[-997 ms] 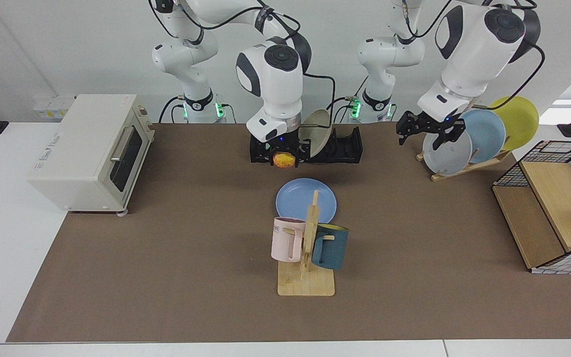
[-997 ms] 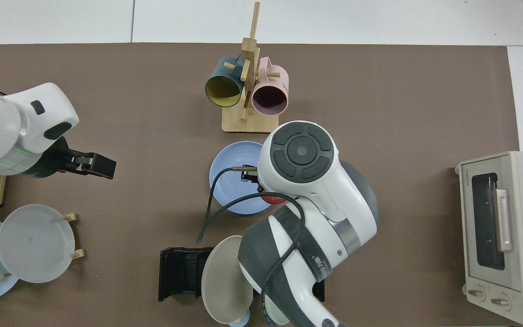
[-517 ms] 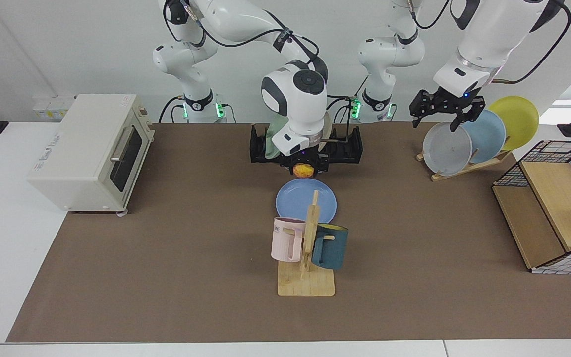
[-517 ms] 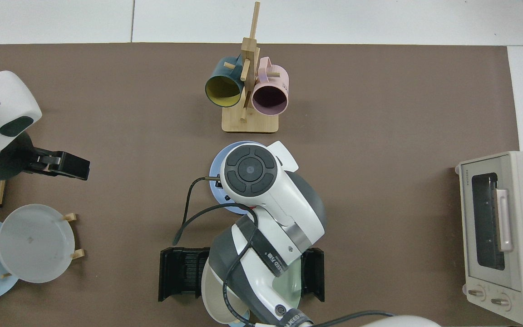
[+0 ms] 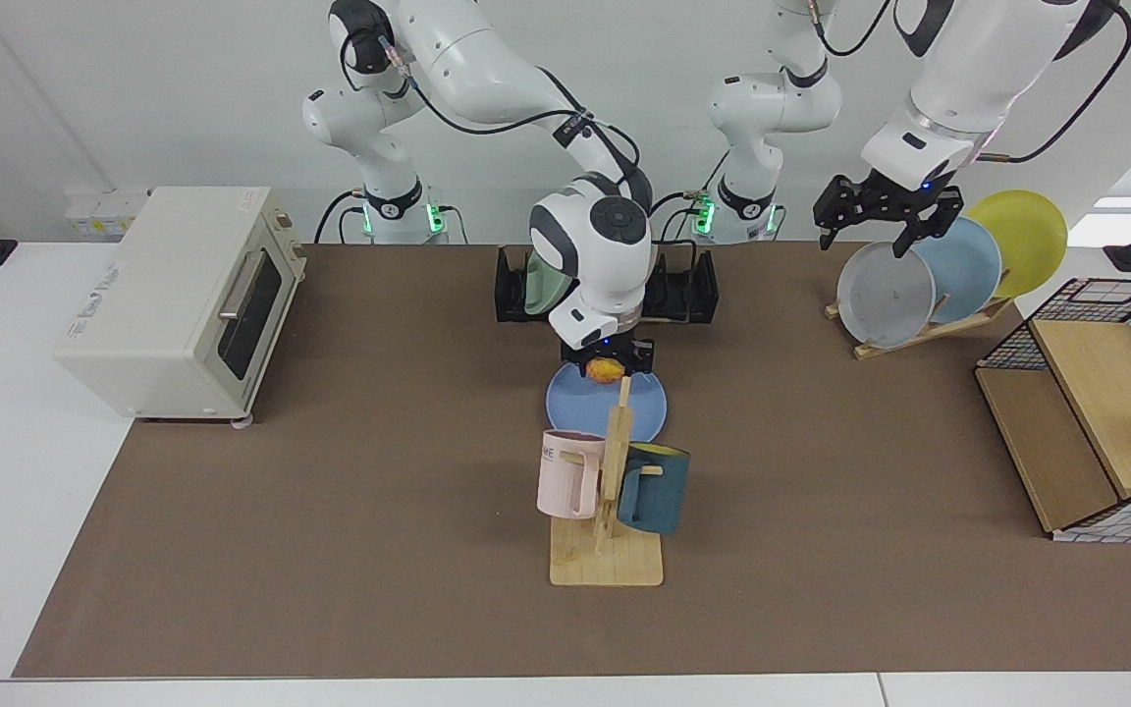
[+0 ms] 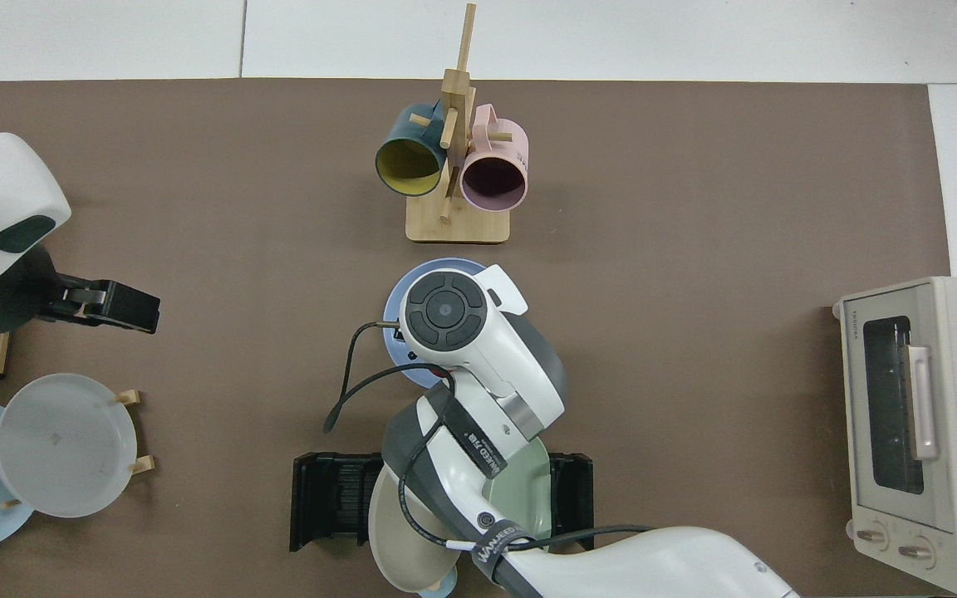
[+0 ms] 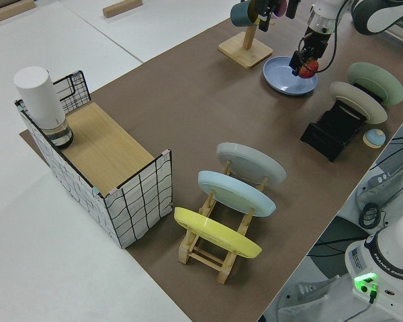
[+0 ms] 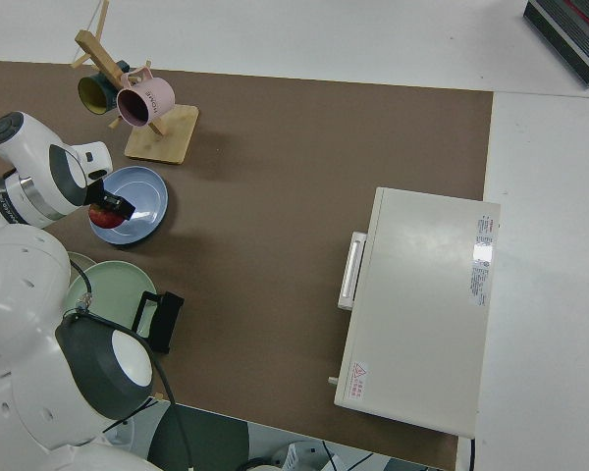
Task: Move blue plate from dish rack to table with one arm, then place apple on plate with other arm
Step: 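Open the right gripper and lift it away from the apple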
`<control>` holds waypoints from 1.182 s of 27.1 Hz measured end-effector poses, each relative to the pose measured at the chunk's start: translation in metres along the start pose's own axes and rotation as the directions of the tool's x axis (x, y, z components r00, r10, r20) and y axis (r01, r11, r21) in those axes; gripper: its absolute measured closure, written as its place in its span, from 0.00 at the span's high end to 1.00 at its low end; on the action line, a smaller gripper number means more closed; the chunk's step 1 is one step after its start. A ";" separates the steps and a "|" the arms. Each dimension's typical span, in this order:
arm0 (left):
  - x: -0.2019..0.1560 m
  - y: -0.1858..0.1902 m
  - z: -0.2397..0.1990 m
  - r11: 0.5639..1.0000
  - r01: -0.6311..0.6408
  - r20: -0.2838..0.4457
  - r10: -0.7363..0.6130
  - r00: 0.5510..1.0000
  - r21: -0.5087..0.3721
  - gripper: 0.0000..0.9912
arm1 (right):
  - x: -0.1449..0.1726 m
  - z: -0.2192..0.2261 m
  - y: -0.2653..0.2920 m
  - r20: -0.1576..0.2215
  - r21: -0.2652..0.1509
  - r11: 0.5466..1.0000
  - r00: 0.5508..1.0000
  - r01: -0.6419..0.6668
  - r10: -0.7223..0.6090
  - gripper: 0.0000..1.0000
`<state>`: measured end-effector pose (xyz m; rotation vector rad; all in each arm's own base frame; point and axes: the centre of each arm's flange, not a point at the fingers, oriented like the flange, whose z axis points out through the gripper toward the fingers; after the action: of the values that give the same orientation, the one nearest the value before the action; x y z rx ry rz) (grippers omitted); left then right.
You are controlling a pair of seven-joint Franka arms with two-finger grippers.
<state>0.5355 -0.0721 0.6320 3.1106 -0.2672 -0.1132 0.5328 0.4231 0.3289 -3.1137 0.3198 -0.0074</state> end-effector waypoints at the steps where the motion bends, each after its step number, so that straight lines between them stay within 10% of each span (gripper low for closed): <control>1: 0.000 0.000 0.000 1.000 0.000 0.000 0.000 1.000 0.000 1.00 | 0.001 0.003 0.000 -0.002 0.001 1.000 1.000 -0.001 0.001 0.74; 22: 0.000 0.000 -0.001 1.000 0.001 -0.001 -0.001 1.000 0.000 1.00 | 0.004 0.030 0.002 0.005 -0.012 1.000 1.000 -0.006 0.006 0.87; 32: -0.001 0.000 -0.001 1.000 0.001 -0.001 -0.001 1.000 0.000 1.00 | 0.011 -0.038 0.002 0.019 -0.027 1.000 1.000 -0.014 0.014 1.00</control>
<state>0.5351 -0.0718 0.6328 3.1109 -0.2656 -0.1109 0.5426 0.4184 0.3670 -3.1362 0.3443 0.0277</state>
